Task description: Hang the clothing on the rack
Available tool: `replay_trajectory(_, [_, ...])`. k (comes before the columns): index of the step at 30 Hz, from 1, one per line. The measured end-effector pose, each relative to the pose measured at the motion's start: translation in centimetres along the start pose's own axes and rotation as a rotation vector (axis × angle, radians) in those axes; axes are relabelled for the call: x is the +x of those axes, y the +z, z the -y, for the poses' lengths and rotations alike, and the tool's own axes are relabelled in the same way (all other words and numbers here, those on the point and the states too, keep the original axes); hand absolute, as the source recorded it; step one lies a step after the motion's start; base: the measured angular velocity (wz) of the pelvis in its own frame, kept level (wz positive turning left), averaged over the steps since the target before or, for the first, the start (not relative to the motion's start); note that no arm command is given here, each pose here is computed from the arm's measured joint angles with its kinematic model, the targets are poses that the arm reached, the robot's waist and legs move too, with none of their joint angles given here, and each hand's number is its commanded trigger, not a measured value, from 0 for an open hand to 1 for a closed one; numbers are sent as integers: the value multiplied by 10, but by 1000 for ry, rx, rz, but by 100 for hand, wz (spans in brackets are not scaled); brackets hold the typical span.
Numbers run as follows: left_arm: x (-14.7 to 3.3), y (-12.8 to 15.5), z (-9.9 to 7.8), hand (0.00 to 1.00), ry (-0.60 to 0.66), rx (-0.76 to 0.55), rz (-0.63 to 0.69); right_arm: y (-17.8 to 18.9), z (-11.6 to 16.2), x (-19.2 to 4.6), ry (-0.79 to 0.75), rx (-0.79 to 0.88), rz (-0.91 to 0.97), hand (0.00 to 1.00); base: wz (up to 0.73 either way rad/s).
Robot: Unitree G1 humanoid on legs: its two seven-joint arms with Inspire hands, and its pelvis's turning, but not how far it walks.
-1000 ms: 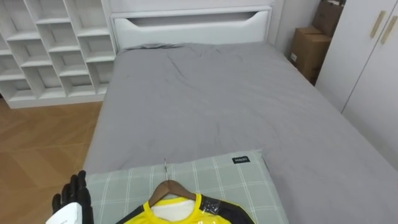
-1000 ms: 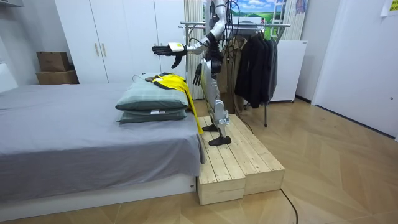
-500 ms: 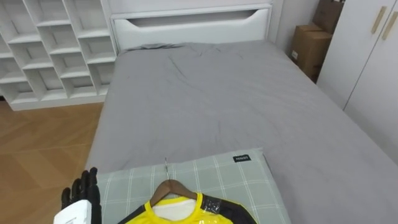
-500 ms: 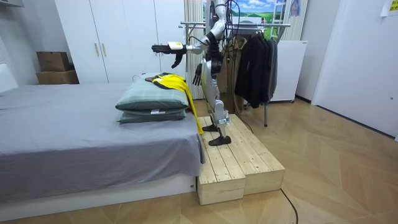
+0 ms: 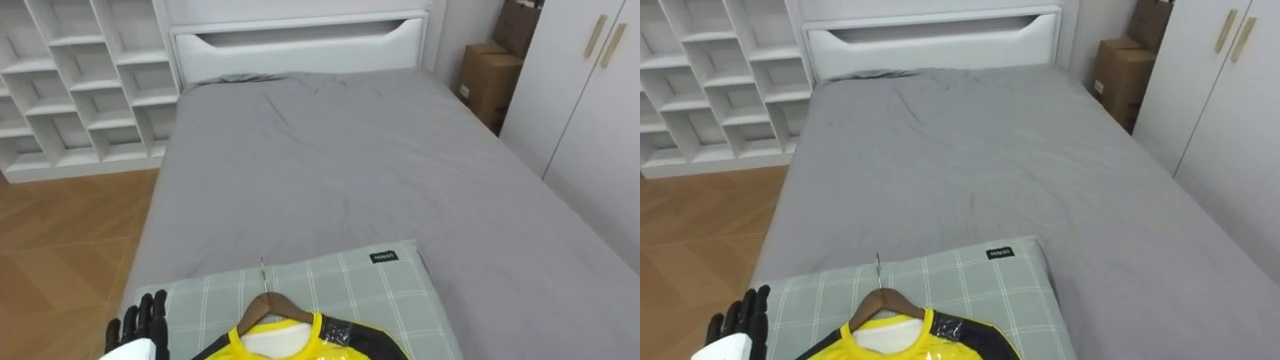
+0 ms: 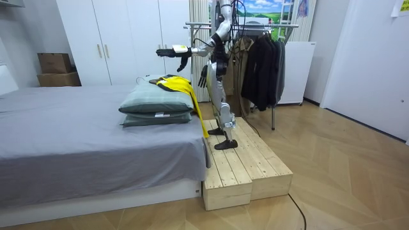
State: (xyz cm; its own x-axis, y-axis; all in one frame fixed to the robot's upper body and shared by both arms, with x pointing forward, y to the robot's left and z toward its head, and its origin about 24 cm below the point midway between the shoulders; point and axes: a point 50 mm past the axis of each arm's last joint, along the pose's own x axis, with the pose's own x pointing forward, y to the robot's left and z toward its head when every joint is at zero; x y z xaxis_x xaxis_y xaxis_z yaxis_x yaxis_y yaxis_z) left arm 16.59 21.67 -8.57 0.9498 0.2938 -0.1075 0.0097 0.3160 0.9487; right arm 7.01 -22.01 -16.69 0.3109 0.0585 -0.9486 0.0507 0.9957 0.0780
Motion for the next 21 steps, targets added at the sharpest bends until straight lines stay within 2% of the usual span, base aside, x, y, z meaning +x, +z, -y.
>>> replay_trajectory(10, [-1,-7,7,0,-57,59,-25,2,0,0,2,0,5,0,-2])
replay_trajectory(21, [16,2,-1,0,-27,95,26,3,-1,1,12,-2,17,0,0])
